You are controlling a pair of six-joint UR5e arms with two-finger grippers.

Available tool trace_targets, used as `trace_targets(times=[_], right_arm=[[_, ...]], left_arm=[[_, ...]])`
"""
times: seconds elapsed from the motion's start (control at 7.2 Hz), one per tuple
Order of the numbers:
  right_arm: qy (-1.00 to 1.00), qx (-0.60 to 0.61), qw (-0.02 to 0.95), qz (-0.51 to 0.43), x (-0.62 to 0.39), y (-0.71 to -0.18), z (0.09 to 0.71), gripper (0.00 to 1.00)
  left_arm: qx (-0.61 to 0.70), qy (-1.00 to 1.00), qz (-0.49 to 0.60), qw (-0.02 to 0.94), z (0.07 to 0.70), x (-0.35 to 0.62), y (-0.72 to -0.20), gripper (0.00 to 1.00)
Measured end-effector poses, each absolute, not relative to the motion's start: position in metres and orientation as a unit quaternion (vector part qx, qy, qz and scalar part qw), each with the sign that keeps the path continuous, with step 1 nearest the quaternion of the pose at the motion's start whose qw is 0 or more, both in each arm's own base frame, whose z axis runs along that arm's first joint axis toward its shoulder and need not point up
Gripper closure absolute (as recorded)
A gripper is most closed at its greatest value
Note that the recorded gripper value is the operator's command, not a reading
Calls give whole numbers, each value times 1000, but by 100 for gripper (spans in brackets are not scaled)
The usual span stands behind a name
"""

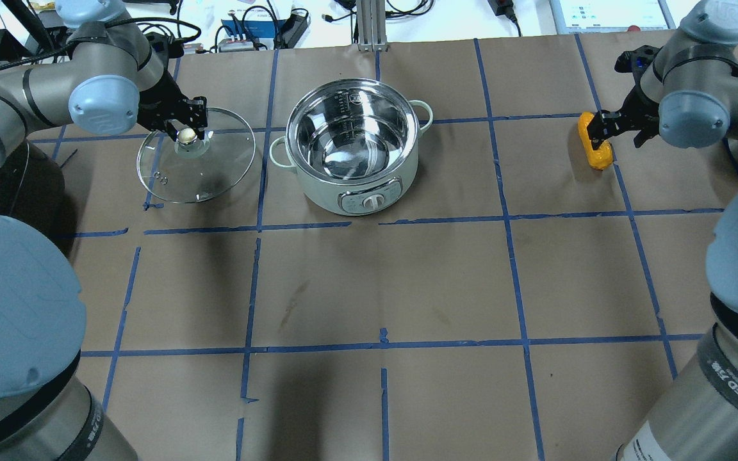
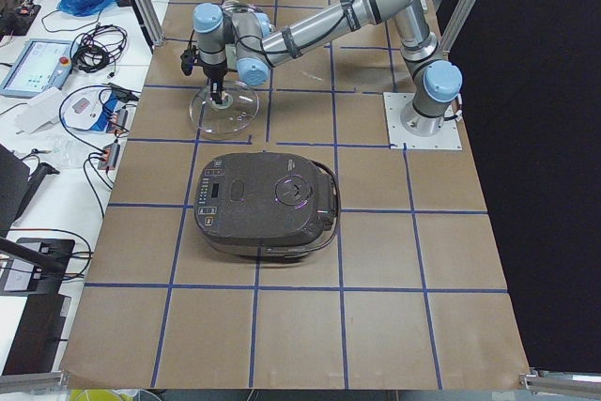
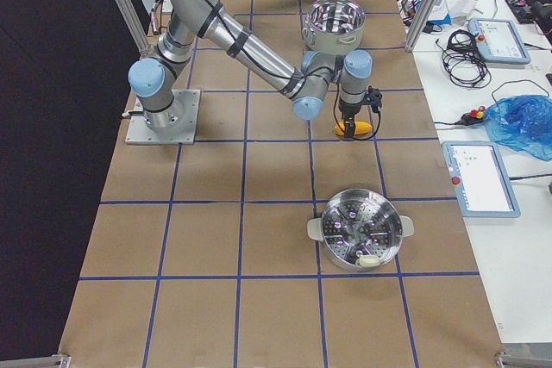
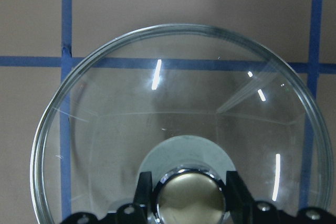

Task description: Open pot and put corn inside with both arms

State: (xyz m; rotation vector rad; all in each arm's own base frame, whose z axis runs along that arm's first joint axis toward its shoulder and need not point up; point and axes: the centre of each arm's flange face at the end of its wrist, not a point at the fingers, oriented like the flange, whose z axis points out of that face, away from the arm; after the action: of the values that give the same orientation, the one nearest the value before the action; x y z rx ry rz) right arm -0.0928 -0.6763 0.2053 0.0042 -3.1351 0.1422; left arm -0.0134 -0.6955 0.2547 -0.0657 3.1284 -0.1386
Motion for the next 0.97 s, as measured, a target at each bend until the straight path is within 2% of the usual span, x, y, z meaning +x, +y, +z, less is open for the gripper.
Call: trace_targets(times=[0.14,0.42,0.56,0.97], right_arm=[[-999,2,-11,47,-91,-681,195,26],[-999,3,-23,43,-89,-682,185,88],[-999,3,-25,41,-89,-681,184,94],[-998,15,-14,55,-71,-683,217,95]], left_arm=[[-20,999,-48,5,243,-14,-691,0],[-18,998,-53,6,234,-15,-686,0],[-17,998,-61,9,246,-15,-688,0],[-14,999,-44,10,354,-32,-663,0]])
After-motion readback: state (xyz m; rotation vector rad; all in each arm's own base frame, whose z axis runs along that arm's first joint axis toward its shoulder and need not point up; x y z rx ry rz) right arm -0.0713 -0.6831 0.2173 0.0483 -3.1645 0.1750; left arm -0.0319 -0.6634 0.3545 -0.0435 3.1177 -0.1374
